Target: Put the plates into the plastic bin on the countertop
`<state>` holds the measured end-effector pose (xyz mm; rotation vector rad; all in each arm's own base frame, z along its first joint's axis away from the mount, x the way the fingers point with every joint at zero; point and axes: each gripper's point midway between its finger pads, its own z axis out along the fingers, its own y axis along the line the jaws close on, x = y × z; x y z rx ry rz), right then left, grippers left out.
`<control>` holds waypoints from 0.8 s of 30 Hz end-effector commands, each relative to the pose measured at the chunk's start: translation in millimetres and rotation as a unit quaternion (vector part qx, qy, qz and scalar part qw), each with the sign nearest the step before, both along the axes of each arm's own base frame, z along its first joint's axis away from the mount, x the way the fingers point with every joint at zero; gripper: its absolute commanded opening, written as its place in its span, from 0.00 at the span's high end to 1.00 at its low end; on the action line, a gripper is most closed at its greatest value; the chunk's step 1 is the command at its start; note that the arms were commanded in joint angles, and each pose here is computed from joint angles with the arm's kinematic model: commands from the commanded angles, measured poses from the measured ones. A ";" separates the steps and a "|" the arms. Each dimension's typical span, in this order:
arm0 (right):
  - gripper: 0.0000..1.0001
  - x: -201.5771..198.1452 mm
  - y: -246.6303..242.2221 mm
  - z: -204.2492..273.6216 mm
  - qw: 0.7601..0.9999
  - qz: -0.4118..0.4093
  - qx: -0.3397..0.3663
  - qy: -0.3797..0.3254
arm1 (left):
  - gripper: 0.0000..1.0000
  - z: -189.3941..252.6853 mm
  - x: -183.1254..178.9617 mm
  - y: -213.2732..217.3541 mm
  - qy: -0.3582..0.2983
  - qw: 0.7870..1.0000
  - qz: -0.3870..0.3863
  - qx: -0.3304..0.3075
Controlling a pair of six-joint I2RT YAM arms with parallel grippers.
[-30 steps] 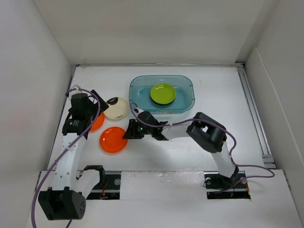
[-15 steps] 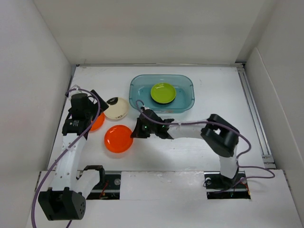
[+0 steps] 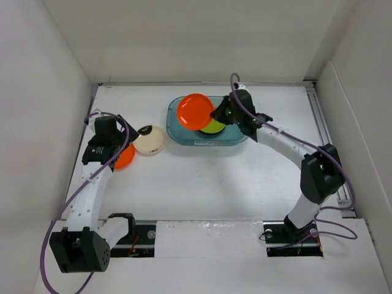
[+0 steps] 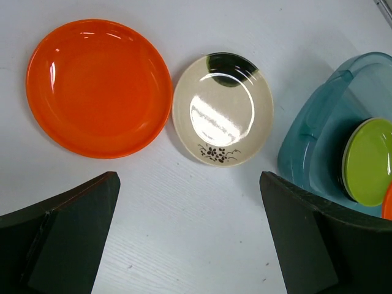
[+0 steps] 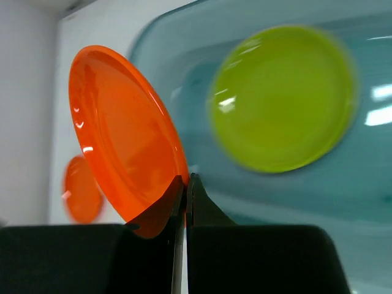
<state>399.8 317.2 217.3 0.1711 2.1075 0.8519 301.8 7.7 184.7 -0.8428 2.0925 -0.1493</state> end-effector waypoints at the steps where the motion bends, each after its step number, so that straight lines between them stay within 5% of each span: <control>1: 1.00 37.4 -47.4 -34.4 0.998 -0.035 -0.058 0.019 | 0.00 20.8 9.0 8.1 -0.018 0.999 0.031 0.001; 11: 0.98 94.7 -97.7 -60.9 0.996 -0.083 -0.026 0.038 | 0.00 -22.5 23.7 8.6 0.048 0.997 0.056 -0.029; 15: 0.62 92.4 -90.5 -58.8 0.997 -0.063 -0.013 0.035 | 0.00 -40.6 18.8 5.7 0.059 0.995 0.067 -0.045; 16: 0.36 92.4 -90.5 -58.8 0.997 -0.063 -0.013 0.035 | 0.00 -44.6 16.9 5.3 0.063 0.994 0.071 -0.049; 18: 0.20 92.6 -90.4 -43.1 0.998 -0.063 -0.006 0.018 | 0.00 -44.5 17.2 5.0 0.062 0.994 0.075 -0.053; 19: 0.00 89.5 -91.5 -41.4 0.998 -0.063 -0.005 0.017 | 0.00 -40.8 16.8 5.0 0.056 0.994 0.074 -0.054; 24: 0.00 61.1 -88.4 -6.8 0.998 -0.065 -0.002 -0.016 | 0.00 -49.3 -5.2 13.7 0.073 0.989 0.119 -0.052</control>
